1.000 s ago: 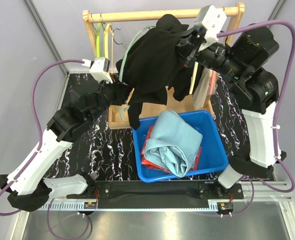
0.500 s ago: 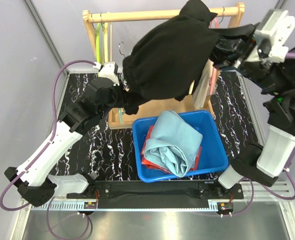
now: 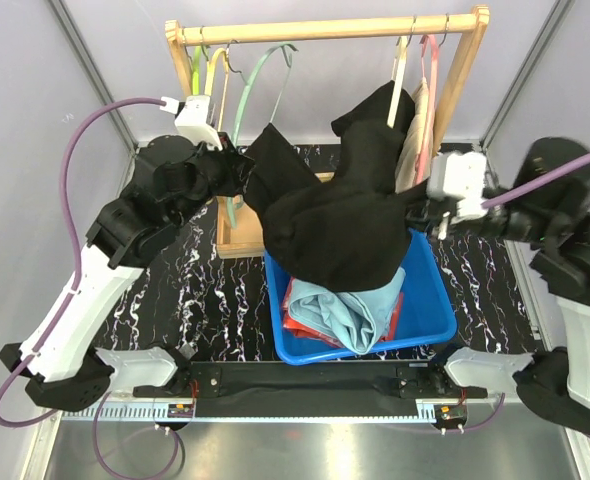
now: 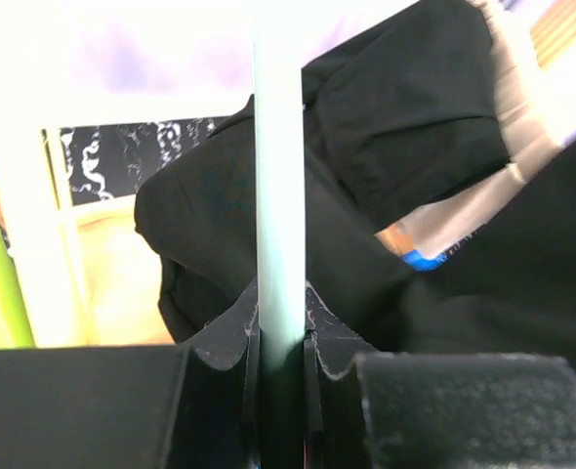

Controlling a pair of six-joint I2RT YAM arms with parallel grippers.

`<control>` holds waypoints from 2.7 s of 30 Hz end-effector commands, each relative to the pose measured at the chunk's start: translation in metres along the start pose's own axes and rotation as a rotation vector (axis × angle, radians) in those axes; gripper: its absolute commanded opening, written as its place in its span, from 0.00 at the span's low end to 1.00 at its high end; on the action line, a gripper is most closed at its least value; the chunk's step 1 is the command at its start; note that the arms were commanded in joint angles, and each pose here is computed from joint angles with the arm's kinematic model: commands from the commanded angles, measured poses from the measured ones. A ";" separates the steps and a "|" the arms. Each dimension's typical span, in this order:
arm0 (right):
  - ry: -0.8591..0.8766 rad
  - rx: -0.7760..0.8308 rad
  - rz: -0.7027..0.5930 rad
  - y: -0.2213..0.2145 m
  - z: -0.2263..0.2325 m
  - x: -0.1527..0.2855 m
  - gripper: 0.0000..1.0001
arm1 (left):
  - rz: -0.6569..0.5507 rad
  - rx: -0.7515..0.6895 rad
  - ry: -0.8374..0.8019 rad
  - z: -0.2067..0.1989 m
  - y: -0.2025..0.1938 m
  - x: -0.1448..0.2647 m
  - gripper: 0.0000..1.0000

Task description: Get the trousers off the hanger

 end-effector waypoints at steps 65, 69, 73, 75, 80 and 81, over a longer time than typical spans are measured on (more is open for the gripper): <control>0.070 -0.296 0.239 -0.154 0.040 -0.062 1.00 | -0.084 0.084 -0.332 -0.045 0.024 0.019 0.00; -0.028 -0.324 0.268 -0.150 0.033 -0.115 1.00 | -0.104 0.136 -0.301 -0.043 0.027 0.021 0.00; -0.127 -0.345 0.281 -0.153 0.030 -0.157 1.00 | -0.105 0.196 -0.289 -0.042 0.027 0.022 0.00; -0.145 -0.353 0.278 -0.158 0.030 -0.173 1.00 | -0.110 0.209 -0.283 -0.042 0.028 0.023 0.00; -0.221 -0.369 0.282 -0.161 0.022 -0.181 0.78 | -0.118 0.209 -0.270 -0.039 0.029 0.025 0.00; -0.227 -0.366 0.281 -0.159 0.021 -0.180 0.54 | -0.117 0.205 -0.266 -0.038 0.028 0.026 0.00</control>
Point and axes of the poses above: each gripper's point midway between its finger pads, its own x axis back along the fingers, its own z axis along the line the jaws close on, y = z × x, the point moved 5 cm from there along x, back along the fingers, and after that the axes turned 9 degrees about x, right-handed, at the moved point
